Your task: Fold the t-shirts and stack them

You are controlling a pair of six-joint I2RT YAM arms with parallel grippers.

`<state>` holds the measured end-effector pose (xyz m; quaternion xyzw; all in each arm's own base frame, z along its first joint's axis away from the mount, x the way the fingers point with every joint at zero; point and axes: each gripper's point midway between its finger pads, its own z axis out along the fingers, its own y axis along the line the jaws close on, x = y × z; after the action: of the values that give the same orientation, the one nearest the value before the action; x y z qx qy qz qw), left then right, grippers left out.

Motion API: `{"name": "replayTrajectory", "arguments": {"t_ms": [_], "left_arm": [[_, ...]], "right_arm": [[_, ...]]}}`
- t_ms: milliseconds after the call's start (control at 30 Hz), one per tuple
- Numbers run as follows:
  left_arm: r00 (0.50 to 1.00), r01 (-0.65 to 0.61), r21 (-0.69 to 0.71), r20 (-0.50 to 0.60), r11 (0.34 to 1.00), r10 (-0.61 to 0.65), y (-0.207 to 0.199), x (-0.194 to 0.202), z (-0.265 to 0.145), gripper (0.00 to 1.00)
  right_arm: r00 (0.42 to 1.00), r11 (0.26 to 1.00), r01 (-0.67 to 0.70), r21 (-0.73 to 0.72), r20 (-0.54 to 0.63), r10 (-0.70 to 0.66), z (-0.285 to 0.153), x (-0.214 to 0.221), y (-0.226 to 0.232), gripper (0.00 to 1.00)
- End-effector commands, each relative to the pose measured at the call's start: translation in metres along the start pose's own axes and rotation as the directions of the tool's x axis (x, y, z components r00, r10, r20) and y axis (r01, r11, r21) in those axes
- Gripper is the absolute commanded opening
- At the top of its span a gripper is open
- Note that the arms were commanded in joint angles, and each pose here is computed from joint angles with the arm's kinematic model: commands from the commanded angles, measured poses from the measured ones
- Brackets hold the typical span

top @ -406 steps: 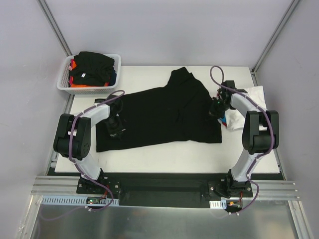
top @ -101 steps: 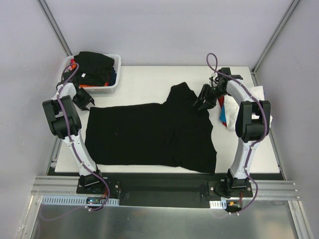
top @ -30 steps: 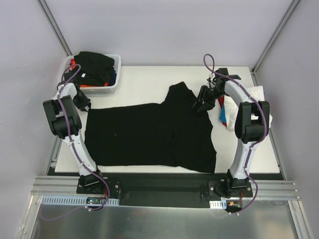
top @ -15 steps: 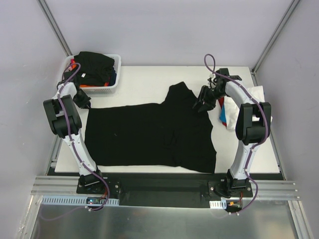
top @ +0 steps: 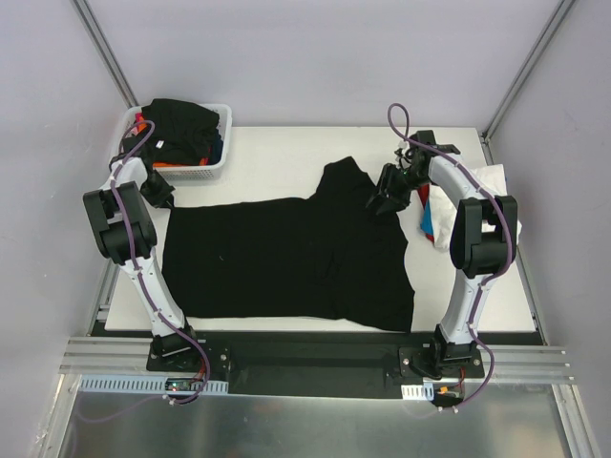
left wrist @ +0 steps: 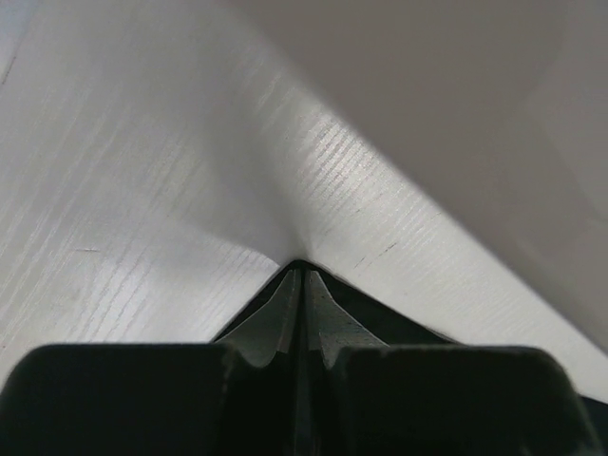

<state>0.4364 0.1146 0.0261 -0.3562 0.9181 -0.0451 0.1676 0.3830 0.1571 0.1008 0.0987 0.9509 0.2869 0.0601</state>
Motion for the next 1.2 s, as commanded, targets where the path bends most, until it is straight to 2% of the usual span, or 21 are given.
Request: {"name": "replayTrajectory", "arguments": {"t_ms": [0,300,700,900,1033,1100,1133,1167], "left_arm": [[0.999,-0.039,0.051,0.006,0.998,0.039,-0.023,0.005,-0.027,0.0],[0.996,-0.087,0.077,0.0,0.993,0.087,-0.046,0.029,-0.045,0.0],[0.992,-0.12,0.029,0.048,0.992,0.119,-0.043,0.041,-0.081,0.0],[0.992,-0.123,0.014,0.019,0.992,0.122,-0.037,0.057,-0.084,0.0],[0.993,-0.12,0.002,-0.006,0.993,0.12,-0.032,0.068,-0.081,0.0],[0.993,-0.121,-0.004,-0.011,0.993,0.121,-0.031,0.072,-0.08,0.0],[0.993,-0.119,-0.015,-0.021,0.993,0.119,-0.028,0.076,-0.078,0.0],[0.993,-0.12,-0.019,-0.023,0.993,0.12,-0.029,0.079,-0.078,0.0]], "right_arm": [[0.999,1.0,0.017,-0.023,0.032,-0.016,-0.006,-0.005,0.012,0.45],[0.999,0.999,0.017,-0.039,0.031,-0.016,0.001,-0.007,0.017,0.45],[0.999,0.998,0.021,-0.056,0.032,-0.019,0.01,-0.011,0.024,0.45],[0.999,0.999,0.016,-0.032,0.034,-0.015,0.015,-0.013,0.017,0.44],[0.999,0.999,0.009,-0.033,0.033,-0.008,0.019,-0.028,0.016,0.2],[0.998,0.999,0.014,-0.043,0.064,-0.011,0.015,-0.043,0.021,0.22],[0.998,0.999,0.005,-0.038,0.062,-0.003,0.019,-0.048,0.017,0.29],[0.997,0.999,0.005,-0.04,0.074,-0.002,0.018,-0.055,0.017,0.31]]}}
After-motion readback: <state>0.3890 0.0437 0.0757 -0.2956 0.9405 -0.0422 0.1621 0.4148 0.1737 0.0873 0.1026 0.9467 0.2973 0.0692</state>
